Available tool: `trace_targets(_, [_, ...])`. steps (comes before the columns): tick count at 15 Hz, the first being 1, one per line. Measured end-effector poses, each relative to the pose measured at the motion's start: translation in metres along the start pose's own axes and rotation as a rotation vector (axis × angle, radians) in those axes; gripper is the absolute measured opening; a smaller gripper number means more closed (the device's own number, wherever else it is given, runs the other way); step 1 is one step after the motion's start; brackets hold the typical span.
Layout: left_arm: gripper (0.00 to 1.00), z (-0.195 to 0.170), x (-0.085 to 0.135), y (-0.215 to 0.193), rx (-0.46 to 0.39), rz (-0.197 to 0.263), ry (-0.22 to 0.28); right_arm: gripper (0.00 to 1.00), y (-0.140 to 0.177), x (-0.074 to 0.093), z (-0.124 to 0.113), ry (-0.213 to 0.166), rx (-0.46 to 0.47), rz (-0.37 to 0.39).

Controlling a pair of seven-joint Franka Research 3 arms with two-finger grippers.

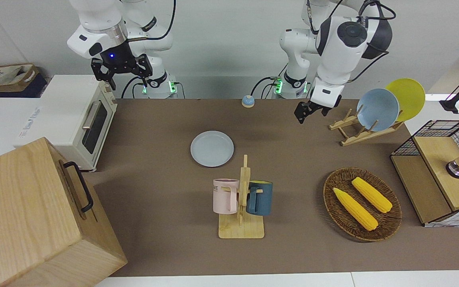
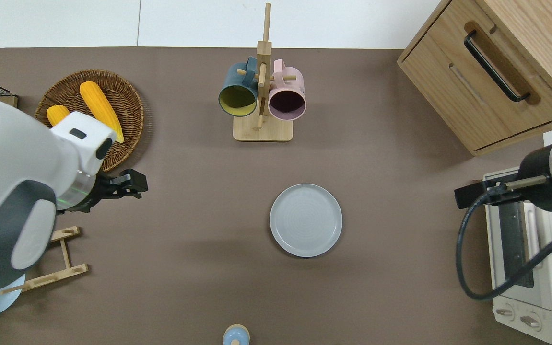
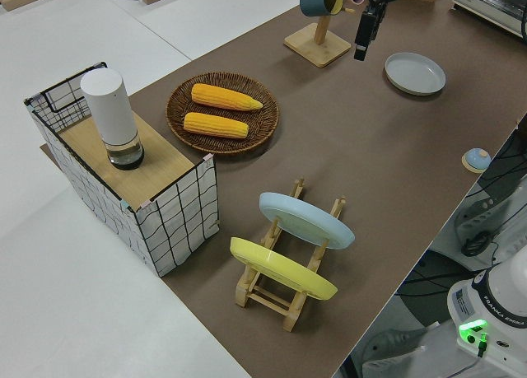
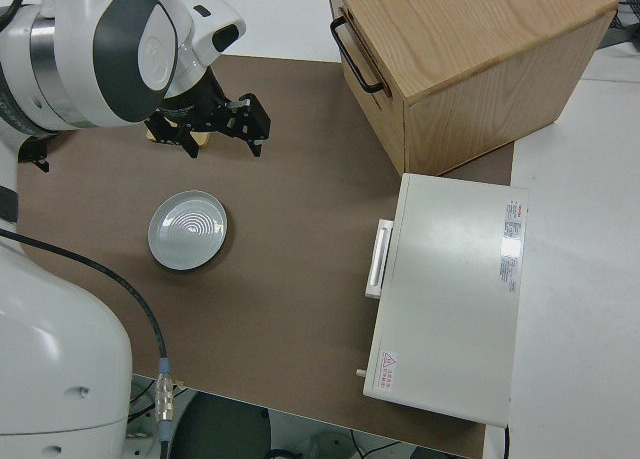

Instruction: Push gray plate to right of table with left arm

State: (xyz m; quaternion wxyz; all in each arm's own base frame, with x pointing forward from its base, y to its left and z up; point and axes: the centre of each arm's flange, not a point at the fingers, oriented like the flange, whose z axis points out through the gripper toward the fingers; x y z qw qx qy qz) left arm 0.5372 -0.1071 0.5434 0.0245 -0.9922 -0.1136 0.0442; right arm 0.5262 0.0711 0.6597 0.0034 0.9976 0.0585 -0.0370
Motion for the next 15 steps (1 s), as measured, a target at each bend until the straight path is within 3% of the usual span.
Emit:
trace_targets(2, [1.0,-0.017,0.01,-0.034,-0.008,0.05,0.004,0.99,0.0,0.0,0.0,0.0,0.0,0.0])
trace_targets(4, [1.0,-0.025,0.018,-0.058,-0.013,0.073,0.009,0.99,0.0,0.0,0.0,0.0,0.0,0.0])
trace_targets(15, [1.0,-0.04,0.026,-0.075,-0.028,0.076,0.041,0.99,0.0,0.0,0.0,0.0,0.0,0.0])
